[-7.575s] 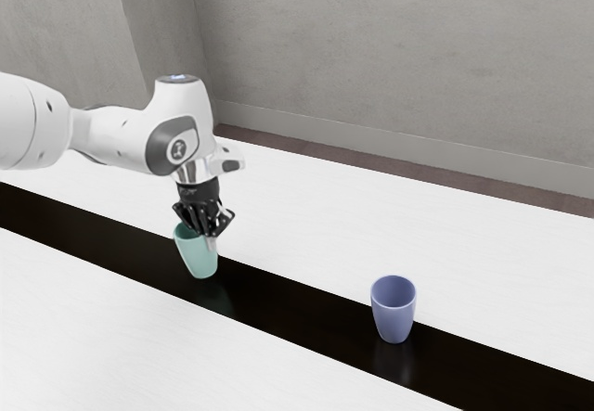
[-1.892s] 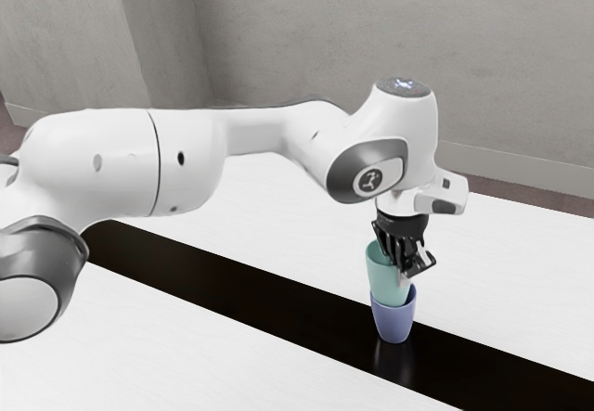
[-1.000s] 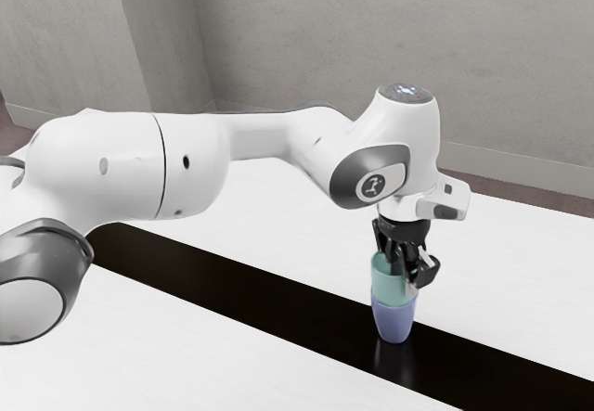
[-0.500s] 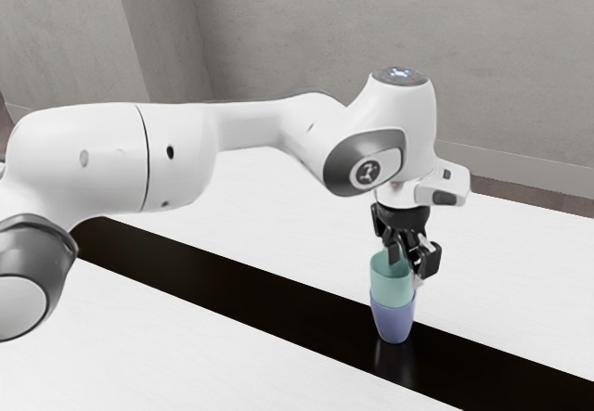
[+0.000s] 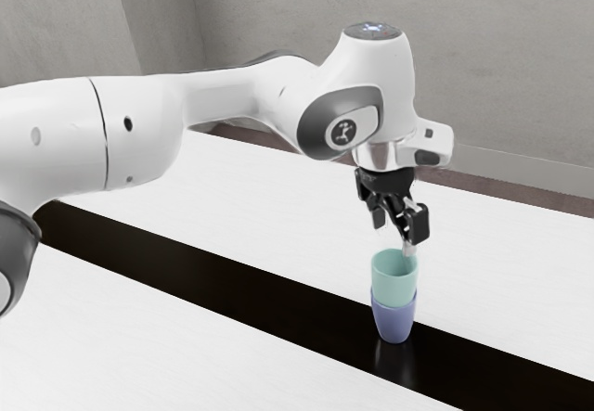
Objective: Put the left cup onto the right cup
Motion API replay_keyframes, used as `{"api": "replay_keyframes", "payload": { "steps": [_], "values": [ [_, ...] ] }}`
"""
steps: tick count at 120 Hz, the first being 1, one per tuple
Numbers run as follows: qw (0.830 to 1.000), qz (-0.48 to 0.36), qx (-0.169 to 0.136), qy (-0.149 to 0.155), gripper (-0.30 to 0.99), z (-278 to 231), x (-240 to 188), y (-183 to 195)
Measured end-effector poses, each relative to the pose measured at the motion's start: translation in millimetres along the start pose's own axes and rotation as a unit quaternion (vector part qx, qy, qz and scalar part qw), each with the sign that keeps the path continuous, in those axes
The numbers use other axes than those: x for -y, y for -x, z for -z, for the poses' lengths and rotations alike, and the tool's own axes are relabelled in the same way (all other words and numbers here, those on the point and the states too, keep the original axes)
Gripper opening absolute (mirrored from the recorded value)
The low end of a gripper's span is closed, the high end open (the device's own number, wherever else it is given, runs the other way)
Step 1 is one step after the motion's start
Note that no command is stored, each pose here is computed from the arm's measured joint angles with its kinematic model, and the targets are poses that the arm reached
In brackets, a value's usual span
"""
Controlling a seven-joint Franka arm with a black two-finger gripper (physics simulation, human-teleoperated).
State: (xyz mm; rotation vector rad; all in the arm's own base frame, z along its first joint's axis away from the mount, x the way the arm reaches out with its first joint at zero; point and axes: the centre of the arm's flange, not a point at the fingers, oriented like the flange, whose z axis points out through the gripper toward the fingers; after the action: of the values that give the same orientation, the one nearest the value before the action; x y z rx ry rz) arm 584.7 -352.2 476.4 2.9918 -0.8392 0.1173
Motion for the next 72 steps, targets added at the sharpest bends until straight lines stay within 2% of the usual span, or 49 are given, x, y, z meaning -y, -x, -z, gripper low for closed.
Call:
{"api": "replay_keyframes", "payload": {
  "steps": [40,72],
  "values": [
    [0.999,0.04,0.008,0.0,0.65,39.7,54.5,20.0],
    [0.996,0.092,0.017,0.001,0.67,72.2,117.3,54.1]
  ]
}}
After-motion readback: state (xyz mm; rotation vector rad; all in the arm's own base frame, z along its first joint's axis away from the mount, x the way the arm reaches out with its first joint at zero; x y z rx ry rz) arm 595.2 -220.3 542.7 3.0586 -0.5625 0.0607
